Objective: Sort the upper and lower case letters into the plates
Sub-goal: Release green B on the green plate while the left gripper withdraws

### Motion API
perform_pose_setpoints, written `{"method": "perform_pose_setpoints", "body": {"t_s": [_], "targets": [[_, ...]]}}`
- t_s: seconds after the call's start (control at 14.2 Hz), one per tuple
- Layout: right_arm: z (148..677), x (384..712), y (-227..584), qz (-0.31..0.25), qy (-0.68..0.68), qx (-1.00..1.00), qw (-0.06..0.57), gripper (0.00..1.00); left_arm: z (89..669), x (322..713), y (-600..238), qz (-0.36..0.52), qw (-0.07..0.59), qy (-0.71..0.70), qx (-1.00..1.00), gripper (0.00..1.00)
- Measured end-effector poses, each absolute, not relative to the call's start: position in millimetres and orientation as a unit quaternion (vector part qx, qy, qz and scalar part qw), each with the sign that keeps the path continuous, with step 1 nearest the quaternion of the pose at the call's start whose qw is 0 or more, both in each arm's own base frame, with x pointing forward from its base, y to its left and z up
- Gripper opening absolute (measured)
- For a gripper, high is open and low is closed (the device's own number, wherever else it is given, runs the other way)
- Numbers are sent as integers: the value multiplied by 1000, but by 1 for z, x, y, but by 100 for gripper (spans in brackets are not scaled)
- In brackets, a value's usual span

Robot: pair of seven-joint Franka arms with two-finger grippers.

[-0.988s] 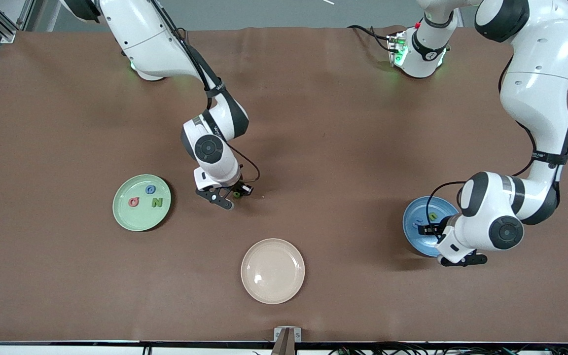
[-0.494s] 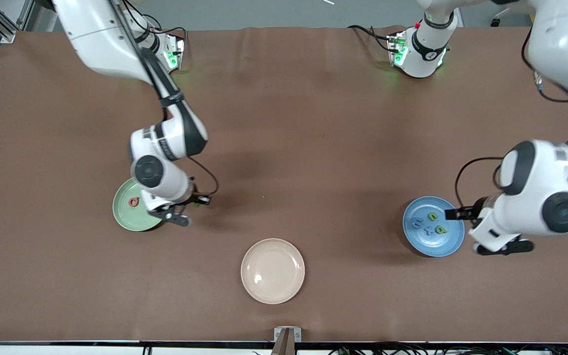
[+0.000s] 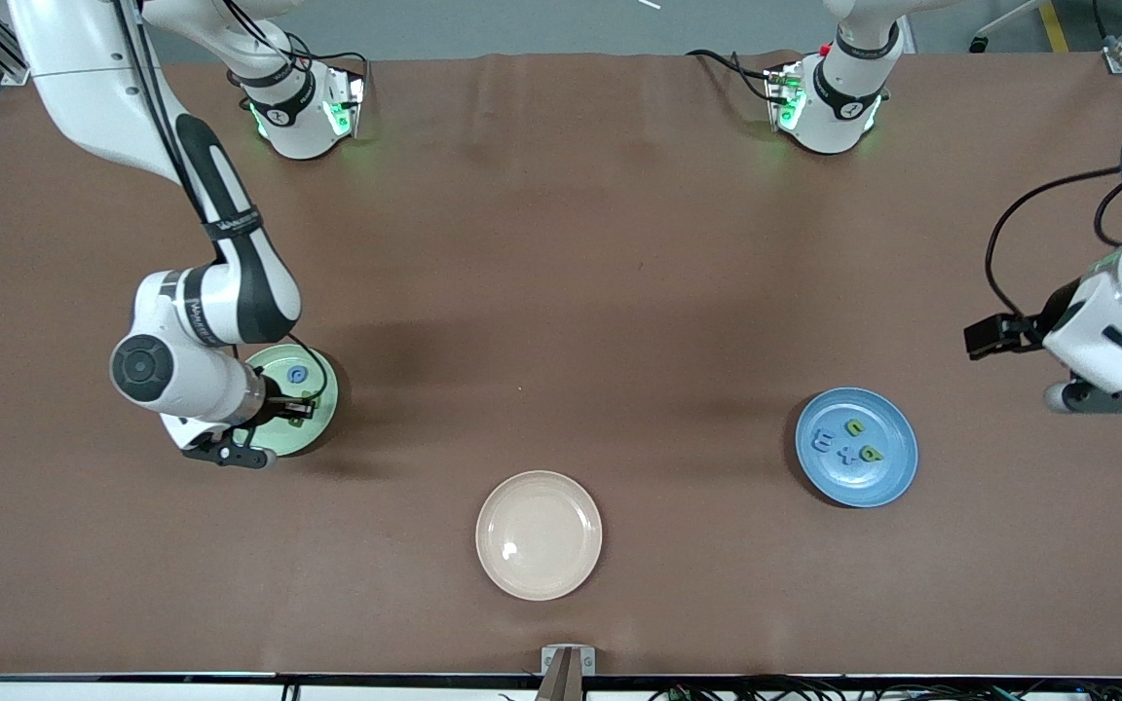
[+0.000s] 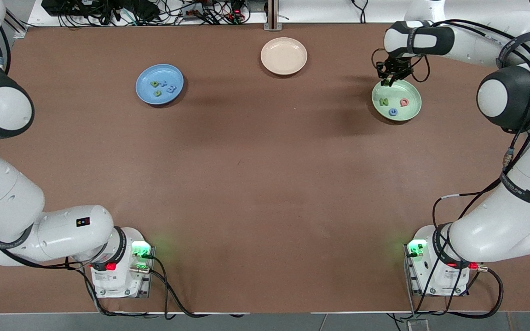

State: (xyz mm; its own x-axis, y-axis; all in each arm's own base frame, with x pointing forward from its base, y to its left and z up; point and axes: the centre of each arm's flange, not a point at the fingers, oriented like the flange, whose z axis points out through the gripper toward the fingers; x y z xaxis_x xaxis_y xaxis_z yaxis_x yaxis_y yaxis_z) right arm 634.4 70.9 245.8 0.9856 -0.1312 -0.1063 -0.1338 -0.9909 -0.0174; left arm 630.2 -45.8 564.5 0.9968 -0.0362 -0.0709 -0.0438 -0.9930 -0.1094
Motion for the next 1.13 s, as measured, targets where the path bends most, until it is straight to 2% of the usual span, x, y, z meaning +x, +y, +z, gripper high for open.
{"method": "perform_pose_setpoints", "body": {"t_s": [0.28, 0.64, 0.99, 1.13], "targets": [[234, 635, 36, 47, 50, -998, 15, 29, 576, 626, -51, 30, 56, 24, -998, 100], [197, 627, 37, 54, 47, -997, 12, 29, 623, 613, -49, -3, 56, 18, -998, 100], [186, 625, 32, 58, 52, -997, 11, 29, 637, 595, -55, 15, 59, 19, -998, 100], [186, 625, 32, 58, 52, -997, 11, 44, 642, 589, -55, 20, 43, 17, -999, 100]]}}
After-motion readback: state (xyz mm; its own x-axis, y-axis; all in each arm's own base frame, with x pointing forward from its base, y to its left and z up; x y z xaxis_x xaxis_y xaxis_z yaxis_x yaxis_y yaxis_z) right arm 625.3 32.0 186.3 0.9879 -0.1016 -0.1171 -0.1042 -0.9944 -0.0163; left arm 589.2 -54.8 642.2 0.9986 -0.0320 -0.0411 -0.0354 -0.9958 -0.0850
